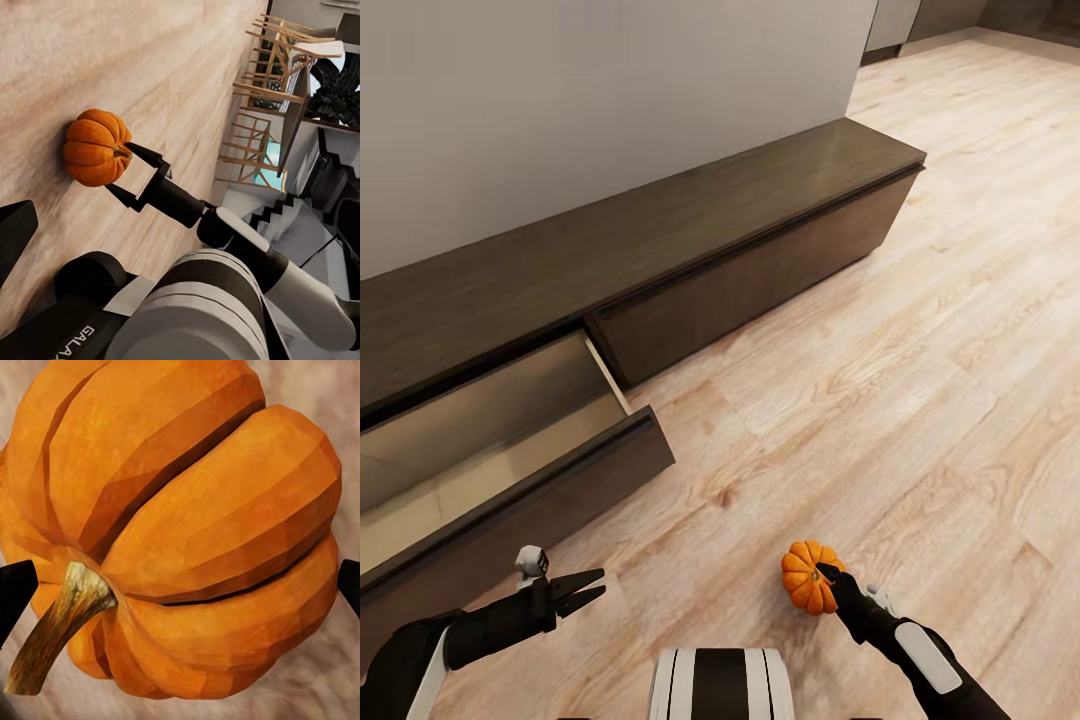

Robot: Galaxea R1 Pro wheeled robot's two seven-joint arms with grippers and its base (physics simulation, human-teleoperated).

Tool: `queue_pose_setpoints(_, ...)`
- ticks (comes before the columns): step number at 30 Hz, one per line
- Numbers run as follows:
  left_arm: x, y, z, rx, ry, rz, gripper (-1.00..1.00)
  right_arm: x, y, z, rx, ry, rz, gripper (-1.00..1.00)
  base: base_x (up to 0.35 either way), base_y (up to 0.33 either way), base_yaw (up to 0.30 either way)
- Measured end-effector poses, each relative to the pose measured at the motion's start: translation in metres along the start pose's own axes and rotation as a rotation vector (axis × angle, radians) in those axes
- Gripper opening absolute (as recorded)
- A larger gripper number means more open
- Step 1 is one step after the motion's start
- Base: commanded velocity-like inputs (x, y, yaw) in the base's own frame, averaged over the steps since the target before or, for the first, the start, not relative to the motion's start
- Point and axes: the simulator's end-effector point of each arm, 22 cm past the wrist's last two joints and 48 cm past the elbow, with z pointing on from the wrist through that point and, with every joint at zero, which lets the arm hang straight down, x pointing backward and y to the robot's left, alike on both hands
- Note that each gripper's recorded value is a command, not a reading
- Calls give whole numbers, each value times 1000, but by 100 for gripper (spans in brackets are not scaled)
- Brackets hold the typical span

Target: Place each of the two pumpkins and all three candles from the living room inside a cabinet in the living room (use any cabinet), then make sure every cabinet is closed, and position the cauldron so it is next to a table in the living room.

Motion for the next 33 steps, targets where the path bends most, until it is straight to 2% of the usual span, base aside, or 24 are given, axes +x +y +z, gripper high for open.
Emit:
queue_pose_setpoints(27,2,8,1,-7,5,-19,100,1,-4,3,-11,0,8,100,0,0,0)
queue_pose_setpoints(28,2,8,1,-7,5,-19,100,1,-4,3,-11,0,6,-100,0,0,0)
queue_pose_setpoints(33,2,8,1,-7,5,-19,100,2,-3,4,-11,0,10,-100,0,0,0)
